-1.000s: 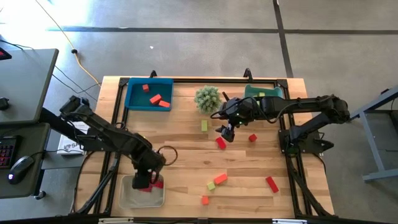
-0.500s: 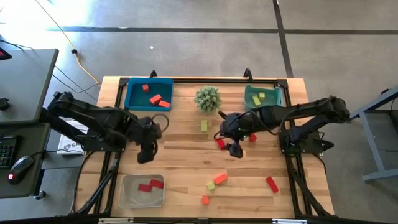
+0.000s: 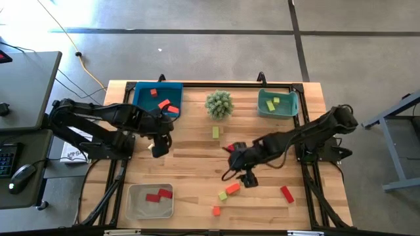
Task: Sort & place blocks by color
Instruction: Put the orange block into the blue bin
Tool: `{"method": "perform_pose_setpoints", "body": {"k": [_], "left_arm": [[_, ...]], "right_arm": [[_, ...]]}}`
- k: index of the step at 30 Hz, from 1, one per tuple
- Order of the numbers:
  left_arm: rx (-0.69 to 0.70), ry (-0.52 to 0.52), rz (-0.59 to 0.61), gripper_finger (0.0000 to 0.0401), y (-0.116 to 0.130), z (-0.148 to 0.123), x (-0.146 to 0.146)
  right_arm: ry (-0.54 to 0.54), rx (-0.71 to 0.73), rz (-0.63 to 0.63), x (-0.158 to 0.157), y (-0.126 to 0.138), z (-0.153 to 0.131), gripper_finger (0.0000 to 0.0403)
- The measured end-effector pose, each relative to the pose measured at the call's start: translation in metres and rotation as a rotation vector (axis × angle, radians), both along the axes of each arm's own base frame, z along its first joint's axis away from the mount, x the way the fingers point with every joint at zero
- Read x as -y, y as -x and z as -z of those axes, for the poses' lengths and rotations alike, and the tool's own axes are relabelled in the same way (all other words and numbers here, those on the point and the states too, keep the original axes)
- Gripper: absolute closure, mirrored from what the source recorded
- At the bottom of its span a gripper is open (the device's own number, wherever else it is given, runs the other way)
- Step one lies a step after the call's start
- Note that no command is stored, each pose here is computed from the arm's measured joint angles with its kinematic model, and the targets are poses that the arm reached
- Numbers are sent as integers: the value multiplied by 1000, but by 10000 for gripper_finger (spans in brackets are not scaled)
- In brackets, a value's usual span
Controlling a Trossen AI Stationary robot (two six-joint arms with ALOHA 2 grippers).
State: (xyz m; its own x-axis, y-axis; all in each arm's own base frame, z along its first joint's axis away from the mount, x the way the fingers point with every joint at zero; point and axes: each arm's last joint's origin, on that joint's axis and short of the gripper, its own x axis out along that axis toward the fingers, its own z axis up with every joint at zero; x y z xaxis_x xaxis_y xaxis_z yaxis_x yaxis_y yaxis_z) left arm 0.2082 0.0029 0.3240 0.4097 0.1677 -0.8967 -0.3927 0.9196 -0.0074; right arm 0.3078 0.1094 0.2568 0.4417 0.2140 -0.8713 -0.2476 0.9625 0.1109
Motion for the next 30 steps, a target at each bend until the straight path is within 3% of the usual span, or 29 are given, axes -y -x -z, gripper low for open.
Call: {"method": "perform_pose_setpoints", "body": {"k": [14,24,30], "left_arm": [[-10,-18,7,244,0,0,-9],[-15,-28,29,245,0,0,-9],[-20,-36,52,245,0,0,-9]], "right_arm": [[59,-165,-78,-36,-14,63,146],[72,-201,-102,-57,-21,99,147],[140,-207,-88,-60,-22,112,148]]}}
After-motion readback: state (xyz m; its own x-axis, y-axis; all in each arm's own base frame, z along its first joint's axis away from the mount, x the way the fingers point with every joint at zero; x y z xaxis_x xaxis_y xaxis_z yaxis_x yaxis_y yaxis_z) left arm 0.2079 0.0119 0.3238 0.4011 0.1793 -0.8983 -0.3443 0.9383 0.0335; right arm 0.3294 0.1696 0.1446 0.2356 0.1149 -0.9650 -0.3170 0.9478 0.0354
